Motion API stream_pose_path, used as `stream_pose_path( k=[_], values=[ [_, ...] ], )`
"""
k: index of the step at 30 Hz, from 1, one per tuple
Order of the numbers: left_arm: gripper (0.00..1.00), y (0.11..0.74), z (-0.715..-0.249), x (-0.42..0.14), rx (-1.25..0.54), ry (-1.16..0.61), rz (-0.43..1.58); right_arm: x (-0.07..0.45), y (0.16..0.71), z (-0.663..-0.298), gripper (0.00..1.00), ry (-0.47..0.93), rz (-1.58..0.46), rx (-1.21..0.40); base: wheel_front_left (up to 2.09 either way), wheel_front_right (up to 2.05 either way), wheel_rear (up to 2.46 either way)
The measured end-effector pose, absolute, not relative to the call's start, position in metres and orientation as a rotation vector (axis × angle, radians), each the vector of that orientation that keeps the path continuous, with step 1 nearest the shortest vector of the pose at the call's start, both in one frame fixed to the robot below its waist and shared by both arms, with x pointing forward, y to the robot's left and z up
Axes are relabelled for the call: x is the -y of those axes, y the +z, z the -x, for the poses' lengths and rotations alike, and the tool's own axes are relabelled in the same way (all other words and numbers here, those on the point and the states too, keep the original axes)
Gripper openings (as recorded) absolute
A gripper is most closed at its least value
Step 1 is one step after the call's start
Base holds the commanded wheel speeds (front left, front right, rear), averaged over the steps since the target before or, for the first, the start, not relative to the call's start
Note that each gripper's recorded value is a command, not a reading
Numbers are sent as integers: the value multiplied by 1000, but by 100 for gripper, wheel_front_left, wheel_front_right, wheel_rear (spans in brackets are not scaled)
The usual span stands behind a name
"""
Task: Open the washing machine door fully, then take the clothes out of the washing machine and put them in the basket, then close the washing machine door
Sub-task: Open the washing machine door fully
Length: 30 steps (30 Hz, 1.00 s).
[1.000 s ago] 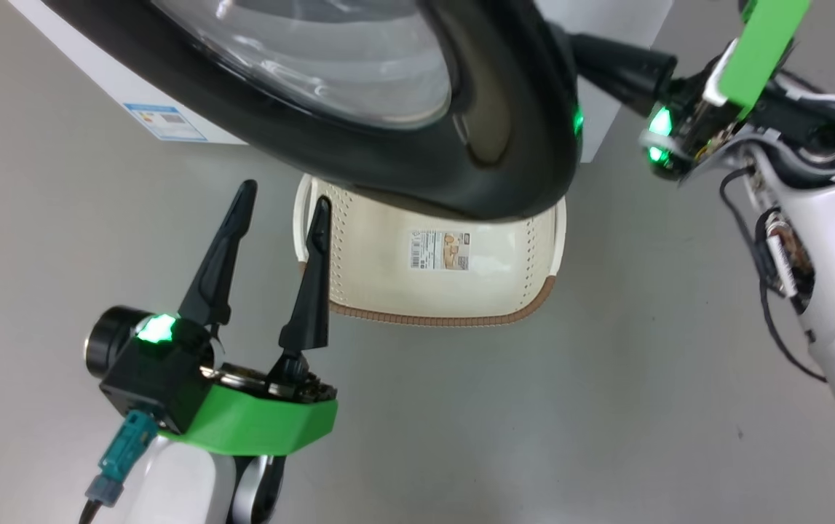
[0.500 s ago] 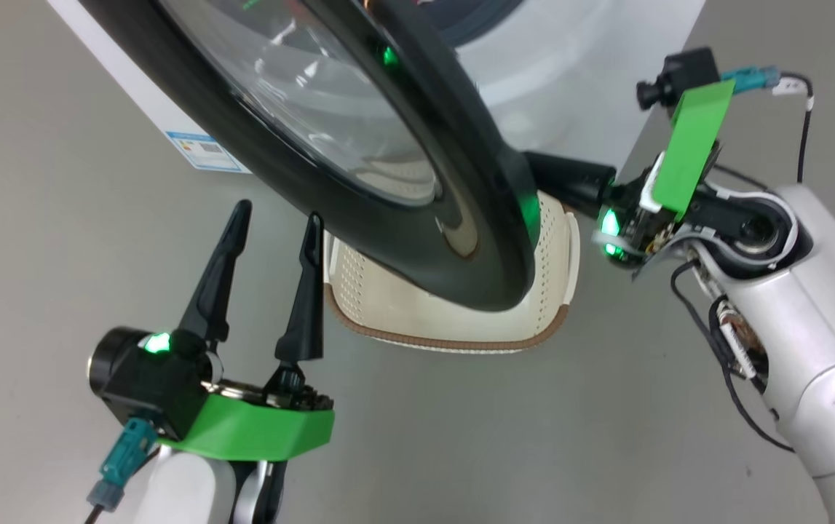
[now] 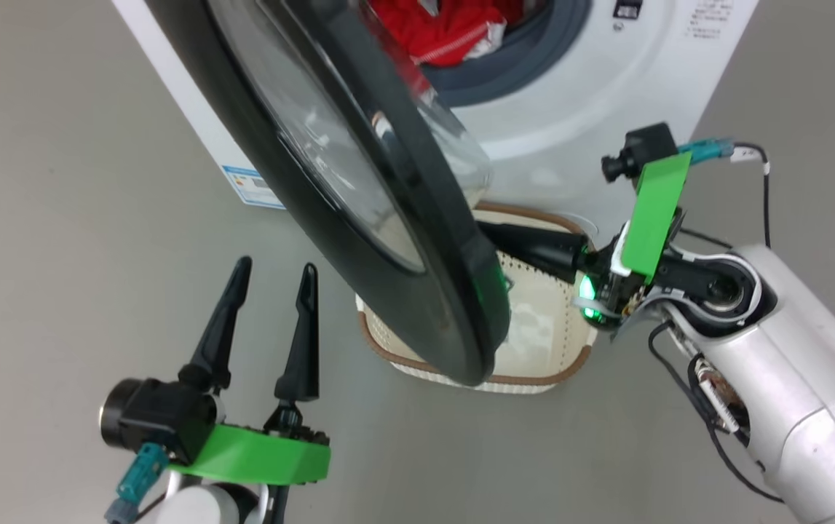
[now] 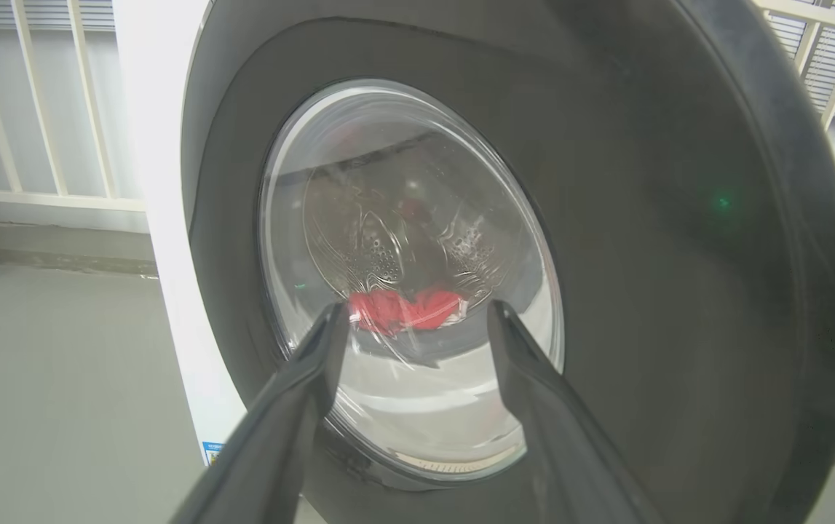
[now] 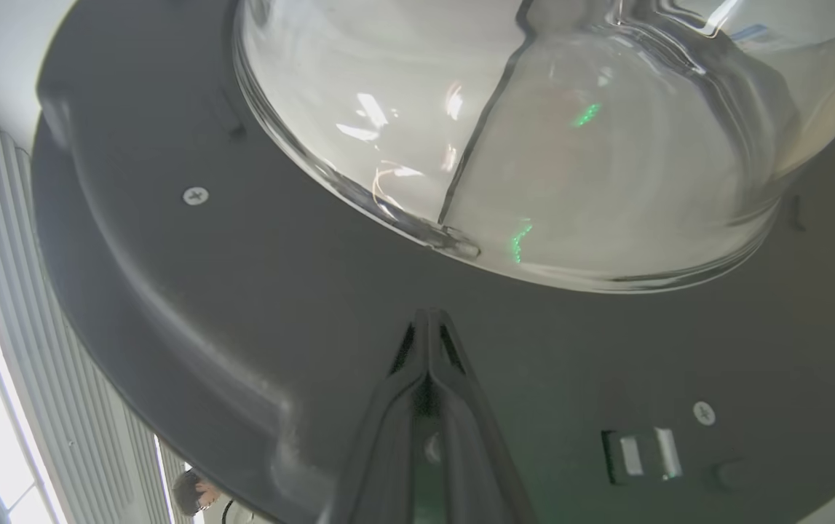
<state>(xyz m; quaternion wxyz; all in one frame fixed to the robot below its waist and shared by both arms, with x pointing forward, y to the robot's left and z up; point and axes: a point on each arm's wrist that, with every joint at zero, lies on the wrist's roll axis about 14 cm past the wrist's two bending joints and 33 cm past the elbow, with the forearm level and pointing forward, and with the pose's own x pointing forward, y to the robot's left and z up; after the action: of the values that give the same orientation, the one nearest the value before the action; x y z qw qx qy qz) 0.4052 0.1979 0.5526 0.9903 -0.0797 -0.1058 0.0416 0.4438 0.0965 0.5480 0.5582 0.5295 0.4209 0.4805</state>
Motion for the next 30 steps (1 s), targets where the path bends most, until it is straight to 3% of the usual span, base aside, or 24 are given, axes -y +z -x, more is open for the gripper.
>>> stream_pose_path(
  k=[30],
  values=[
    [100,551,-316,-259,208,298,147,-173,555,-352,0,1295,-1105,-1194,0,0,0]
  ],
)
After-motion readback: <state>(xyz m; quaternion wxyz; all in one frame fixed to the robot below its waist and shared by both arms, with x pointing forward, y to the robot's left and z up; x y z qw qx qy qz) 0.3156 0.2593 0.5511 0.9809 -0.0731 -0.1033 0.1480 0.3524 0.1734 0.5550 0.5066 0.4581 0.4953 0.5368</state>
